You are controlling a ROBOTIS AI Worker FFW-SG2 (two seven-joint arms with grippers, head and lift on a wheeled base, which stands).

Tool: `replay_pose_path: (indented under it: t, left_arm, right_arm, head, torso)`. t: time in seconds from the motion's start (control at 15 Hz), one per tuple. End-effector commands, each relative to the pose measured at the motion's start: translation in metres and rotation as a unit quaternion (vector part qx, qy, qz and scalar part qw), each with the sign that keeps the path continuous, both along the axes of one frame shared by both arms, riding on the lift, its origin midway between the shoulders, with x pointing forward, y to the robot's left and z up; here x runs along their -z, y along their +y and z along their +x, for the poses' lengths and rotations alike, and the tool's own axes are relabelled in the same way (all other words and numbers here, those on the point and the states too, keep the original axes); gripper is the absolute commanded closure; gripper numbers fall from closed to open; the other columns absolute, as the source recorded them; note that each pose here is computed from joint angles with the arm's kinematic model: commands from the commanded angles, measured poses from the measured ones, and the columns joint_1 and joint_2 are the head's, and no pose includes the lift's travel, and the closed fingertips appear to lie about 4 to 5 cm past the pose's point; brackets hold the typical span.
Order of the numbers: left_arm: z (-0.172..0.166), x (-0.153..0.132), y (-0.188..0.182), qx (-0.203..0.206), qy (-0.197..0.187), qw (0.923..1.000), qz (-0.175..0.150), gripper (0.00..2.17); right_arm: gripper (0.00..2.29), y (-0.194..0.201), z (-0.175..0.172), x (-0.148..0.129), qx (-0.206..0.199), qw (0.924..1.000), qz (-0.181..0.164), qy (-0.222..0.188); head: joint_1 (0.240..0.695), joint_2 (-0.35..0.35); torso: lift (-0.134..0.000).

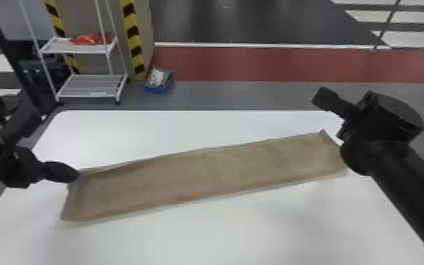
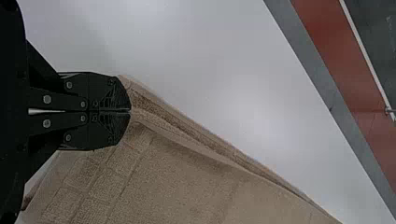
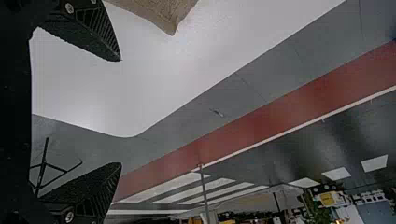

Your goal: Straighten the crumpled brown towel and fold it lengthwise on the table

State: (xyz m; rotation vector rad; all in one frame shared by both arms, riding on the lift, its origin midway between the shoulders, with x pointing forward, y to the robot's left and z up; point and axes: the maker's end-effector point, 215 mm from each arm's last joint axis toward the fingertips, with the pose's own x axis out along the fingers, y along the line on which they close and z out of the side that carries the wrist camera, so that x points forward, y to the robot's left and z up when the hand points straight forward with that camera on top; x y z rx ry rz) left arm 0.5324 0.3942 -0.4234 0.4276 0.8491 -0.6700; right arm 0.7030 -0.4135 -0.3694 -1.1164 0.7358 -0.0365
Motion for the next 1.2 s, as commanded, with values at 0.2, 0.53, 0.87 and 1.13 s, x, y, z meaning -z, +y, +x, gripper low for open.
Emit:
replay_pose_path:
  t: [0.2,0.53,0.87,1.13]
  left_arm:
    - [0.016,-0.003,0.012,-0.007,-0.053,0.9981,0.032,0.02]
    - [0.015,-0.01,0.017,-0.007,-0.063,0.9975,0.032,0.02]
    - [0.014,-0.007,0.02,-0.016,-0.065,0.9973,0.032,0.02]
    - [0.013,-0.012,0.022,-0.023,-0.071,0.997,0.024,0.03]
  right_arm:
    - [0.1,-0.001,-0.01,0.005,0.018,0.9994,0.029,0.002]
    - [0.1,-0.011,-0.024,0.015,0.034,0.9978,0.057,0.004]
    - [0.1,-0.01,-0.029,0.024,0.033,0.9975,0.063,0.01]
    - [0.1,-0.014,-0.032,0.022,0.041,0.9955,0.084,0.011]
  head:
    - [0.695,-0.012]
    - [0.695,-0.008]
    - [0.695,-0.009]
    - [0.695,-0.007]
  torso:
    - [-0.124]
    - [-0.124]
    - [-0.124]
    - [-0.124]
